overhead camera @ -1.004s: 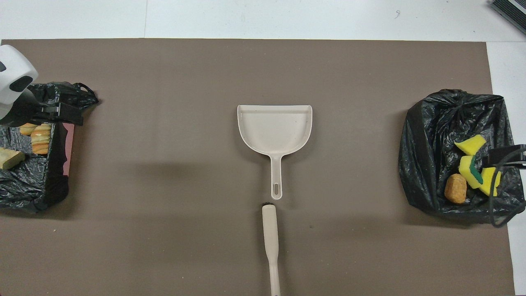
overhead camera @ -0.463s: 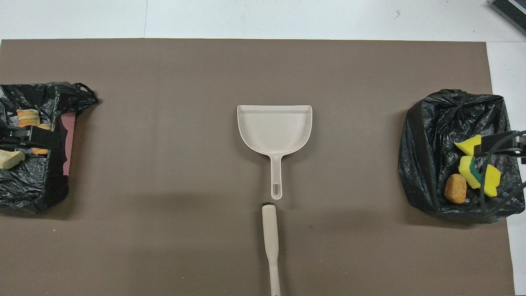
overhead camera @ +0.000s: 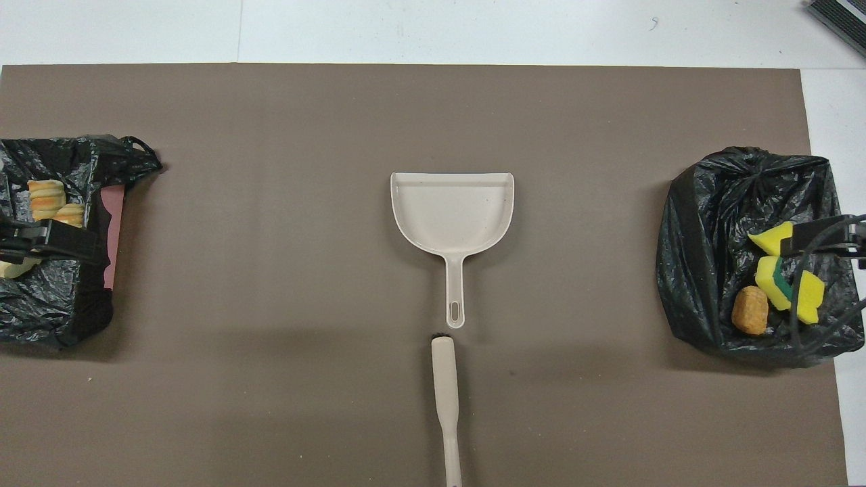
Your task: Sweep and dump trash in bin
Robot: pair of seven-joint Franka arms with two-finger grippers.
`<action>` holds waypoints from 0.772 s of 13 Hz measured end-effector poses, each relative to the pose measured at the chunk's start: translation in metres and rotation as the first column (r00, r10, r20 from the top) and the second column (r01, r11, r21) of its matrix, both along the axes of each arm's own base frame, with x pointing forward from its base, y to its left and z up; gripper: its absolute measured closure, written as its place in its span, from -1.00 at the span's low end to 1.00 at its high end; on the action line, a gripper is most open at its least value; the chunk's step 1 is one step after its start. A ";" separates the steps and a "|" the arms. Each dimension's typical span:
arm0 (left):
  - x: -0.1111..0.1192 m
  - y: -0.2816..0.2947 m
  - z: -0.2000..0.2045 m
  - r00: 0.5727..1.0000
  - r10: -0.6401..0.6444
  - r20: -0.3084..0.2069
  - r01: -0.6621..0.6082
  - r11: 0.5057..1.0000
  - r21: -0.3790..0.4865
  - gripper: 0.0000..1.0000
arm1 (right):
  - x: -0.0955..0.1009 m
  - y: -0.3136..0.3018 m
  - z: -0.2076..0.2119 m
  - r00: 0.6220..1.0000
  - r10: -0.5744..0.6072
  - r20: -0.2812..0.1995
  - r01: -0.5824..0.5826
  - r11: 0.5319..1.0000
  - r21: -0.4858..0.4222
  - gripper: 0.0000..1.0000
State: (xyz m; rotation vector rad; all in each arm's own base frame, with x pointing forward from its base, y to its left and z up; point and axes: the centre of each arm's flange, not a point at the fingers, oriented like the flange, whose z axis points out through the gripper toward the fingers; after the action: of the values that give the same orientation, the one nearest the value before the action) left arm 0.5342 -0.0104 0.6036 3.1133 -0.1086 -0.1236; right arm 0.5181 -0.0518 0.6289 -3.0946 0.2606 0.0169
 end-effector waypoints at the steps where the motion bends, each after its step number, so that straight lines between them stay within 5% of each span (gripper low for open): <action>1: -0.001 0.000 0.005 1.000 -0.001 0.000 0.001 1.000 -0.002 -1.00 | 0.000 0.000 0.000 1.000 0.000 0.000 0.000 1.000 0.000 -1.00; 10: 0.005 -0.005 0.024 1.000 -0.008 0.004 0.008 1.000 -0.003 -1.00 | 0.000 0.000 0.000 1.000 0.000 0.000 0.000 1.000 0.000 -1.00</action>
State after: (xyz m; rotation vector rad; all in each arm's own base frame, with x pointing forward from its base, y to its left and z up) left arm 0.5394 -0.0149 0.6280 3.1109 -0.1219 -0.1171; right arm 0.5181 -0.0518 0.6289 -3.0946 0.2604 0.0169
